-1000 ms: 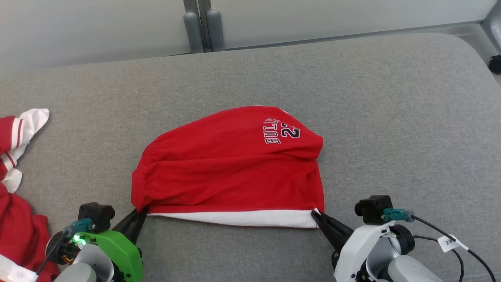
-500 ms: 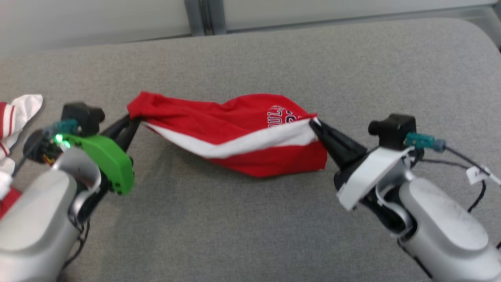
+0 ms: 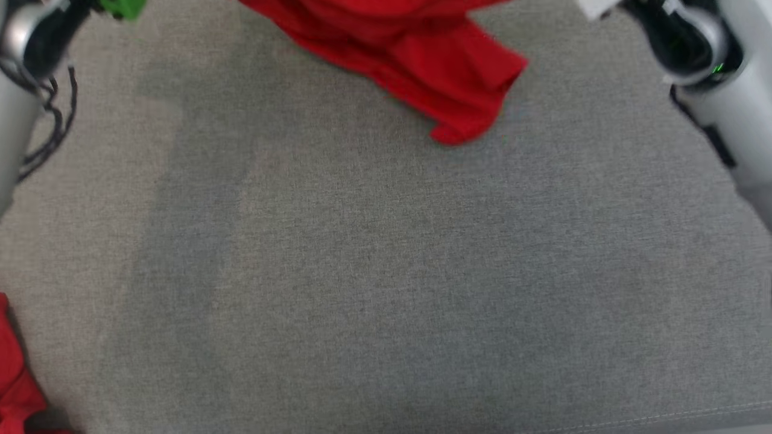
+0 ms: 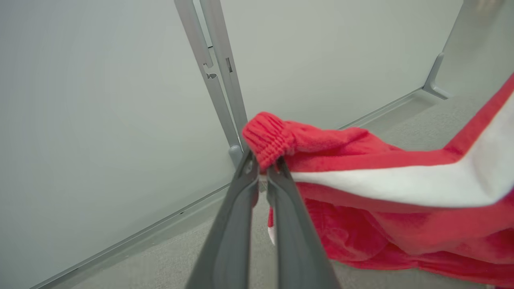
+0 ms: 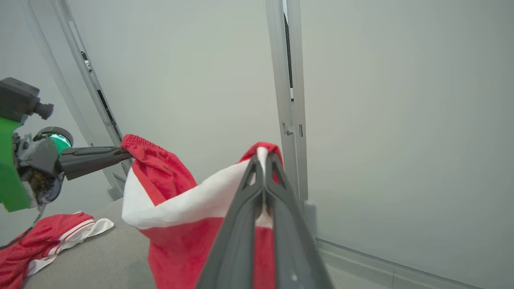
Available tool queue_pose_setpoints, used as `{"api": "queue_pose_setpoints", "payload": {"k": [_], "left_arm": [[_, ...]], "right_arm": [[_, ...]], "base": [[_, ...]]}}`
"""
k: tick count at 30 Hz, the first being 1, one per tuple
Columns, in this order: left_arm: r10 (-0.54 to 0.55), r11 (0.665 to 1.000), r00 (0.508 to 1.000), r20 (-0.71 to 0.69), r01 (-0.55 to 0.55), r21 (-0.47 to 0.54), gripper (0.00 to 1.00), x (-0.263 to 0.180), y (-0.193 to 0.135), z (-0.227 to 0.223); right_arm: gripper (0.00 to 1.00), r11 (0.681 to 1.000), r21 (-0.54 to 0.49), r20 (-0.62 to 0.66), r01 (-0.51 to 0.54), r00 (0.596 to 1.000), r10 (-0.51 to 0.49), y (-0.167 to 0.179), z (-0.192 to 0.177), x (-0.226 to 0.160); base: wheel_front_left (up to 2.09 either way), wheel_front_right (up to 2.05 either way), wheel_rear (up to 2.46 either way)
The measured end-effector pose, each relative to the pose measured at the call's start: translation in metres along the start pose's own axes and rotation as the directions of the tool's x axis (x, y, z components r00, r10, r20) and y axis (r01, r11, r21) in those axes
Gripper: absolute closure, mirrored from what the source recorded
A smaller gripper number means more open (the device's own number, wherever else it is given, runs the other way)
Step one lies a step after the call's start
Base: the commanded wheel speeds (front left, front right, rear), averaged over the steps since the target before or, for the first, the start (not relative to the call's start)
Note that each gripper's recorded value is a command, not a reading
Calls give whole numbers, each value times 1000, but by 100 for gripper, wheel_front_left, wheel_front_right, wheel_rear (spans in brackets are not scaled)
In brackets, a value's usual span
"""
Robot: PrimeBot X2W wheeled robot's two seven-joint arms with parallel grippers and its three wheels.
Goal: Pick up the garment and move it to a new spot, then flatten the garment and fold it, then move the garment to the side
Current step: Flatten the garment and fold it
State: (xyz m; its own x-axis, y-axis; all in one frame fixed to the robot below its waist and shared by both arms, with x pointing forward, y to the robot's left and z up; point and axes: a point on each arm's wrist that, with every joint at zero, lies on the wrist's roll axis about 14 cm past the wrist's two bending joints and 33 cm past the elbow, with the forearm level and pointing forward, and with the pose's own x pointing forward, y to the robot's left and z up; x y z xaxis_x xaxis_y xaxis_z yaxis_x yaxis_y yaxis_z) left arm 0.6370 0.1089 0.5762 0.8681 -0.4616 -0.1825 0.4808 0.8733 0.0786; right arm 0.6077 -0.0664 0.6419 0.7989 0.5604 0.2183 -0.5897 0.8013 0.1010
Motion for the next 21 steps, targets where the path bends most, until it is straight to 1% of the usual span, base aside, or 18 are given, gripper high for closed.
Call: {"api": "queue_pose_setpoints", "payload": {"k": [1, 3, 7, 11, 14, 17, 19, 21], "left_arm": [[3, 1000, 1000, 19, -3, -8, 100, 7, 4, 7], [11, 1000, 998, 66, -11, -10, 100, 21, 12, 24], [29, 999, 988, 150, -27, -17, 100, 43, 24, 51], [47, 998, 979, 199, -39, -44, 100, 55, 32, 66], [61, 998, 981, 183, -54, -44, 100, 59, 37, 60], [57, 998, 983, 173, -50, -47, 100, 62, 33, 51], [42, 998, 990, 131, -35, -56, 100, 63, 25, 32], [24, 996, 997, 69, -18, -84, 100, 61, 15, 1]], "right_arm": [[100, 1000, 0, 28, 3, 1000, -3, -5, 8, 8], [100, 999, -31, 78, 12, 997, -9, -19, 25, 24], [100, 996, -74, 152, 48, 988, -37, -46, 47, 46], [100, 992, -103, 186, 69, 981, -49, -59, 61, 63], [100, 990, -122, 165, 67, 985, -46, -61, 56, 71], [100, 990, -125, 143, 62, 989, -44, -60, 47, 71], [100, 990, -128, 114, 54, 993, -39, -58, 36, 69], [100, 990, -138, 55, 38, 998, -31, -54, 15, 62]], "base": [[0, 0, 0], [0, 0, 0], [0, 0, 0], [0, 0, 0], [0, 0, 0], [0, 0, 0], [0, 0, 0], [0, 0, 0]]}}
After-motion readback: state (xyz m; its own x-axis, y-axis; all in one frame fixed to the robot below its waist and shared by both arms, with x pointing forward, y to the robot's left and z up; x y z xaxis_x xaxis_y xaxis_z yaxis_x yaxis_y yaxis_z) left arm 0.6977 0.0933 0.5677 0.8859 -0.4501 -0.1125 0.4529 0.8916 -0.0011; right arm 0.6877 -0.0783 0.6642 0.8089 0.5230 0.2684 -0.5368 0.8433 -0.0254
